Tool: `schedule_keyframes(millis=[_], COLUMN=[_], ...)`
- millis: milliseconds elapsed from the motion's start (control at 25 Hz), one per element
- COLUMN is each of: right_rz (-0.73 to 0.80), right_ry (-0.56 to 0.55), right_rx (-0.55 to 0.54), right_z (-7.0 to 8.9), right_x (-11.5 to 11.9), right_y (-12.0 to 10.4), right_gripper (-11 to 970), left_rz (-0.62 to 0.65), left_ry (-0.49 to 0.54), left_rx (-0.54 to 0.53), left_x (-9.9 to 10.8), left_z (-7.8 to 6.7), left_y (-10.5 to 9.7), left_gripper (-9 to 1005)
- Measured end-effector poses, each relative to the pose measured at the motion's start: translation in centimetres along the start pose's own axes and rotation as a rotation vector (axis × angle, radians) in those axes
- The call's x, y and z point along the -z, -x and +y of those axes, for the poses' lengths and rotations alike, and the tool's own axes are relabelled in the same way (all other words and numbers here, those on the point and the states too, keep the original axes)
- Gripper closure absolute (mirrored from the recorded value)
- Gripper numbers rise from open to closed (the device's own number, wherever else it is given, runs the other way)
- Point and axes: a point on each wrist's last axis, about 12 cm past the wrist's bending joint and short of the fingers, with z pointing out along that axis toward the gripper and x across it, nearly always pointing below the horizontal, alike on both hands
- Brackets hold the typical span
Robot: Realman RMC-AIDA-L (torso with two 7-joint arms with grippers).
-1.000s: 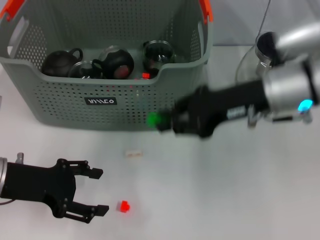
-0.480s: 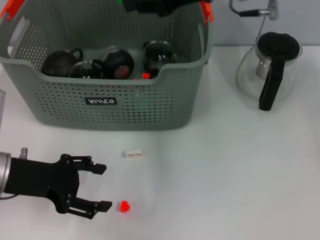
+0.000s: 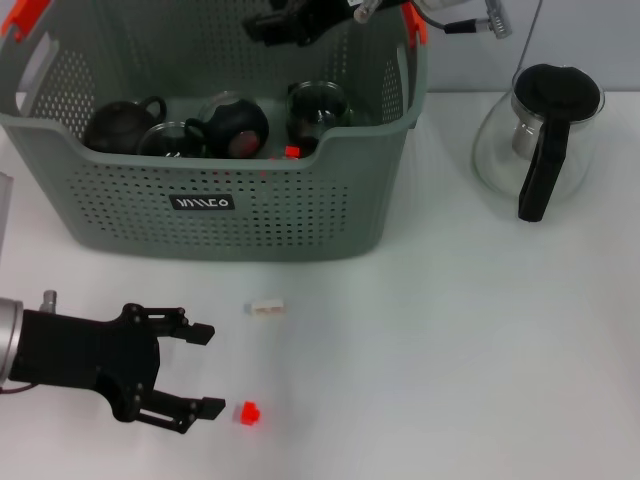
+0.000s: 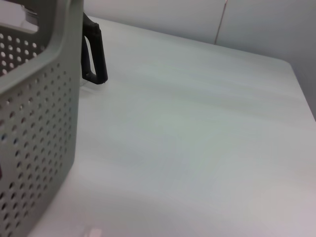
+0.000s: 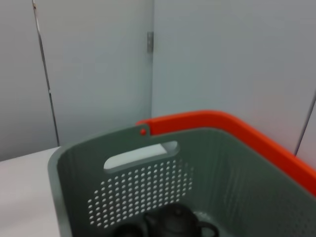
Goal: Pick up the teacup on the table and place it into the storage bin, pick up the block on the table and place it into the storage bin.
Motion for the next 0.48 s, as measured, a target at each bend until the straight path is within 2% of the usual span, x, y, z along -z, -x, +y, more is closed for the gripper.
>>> schedule_keyframes(millis=[160, 280, 360, 480], right_rz=[-0.089, -0.196, -0.242, -0.255], right_ry=[0.034, 0.147, 0.220, 0.322], right_rx=[0.042, 0.074, 0.093, 0.111], right_z=[0.5, 1.9, 2.8, 4.1], right_x=[1.2, 3.2, 4.6, 6.2], right_y=[-0.5, -1.7, -3.4, -7.2], right_gripper=[529, 463, 394, 253], left_rz=[-0.002, -0.014, -0.015, -0.002], left_ry=[0.000, -0.018, -0.036, -0.054], left_rx=[-0.006, -0.021, -0.046, -0.092], left_x=[0.1, 0.2, 0.5, 0.8], left_z=[0.2, 0.3, 0.3, 0.3], left_y=[0.5, 1.1, 1.7, 2.7], left_gripper=[109, 108, 108, 109])
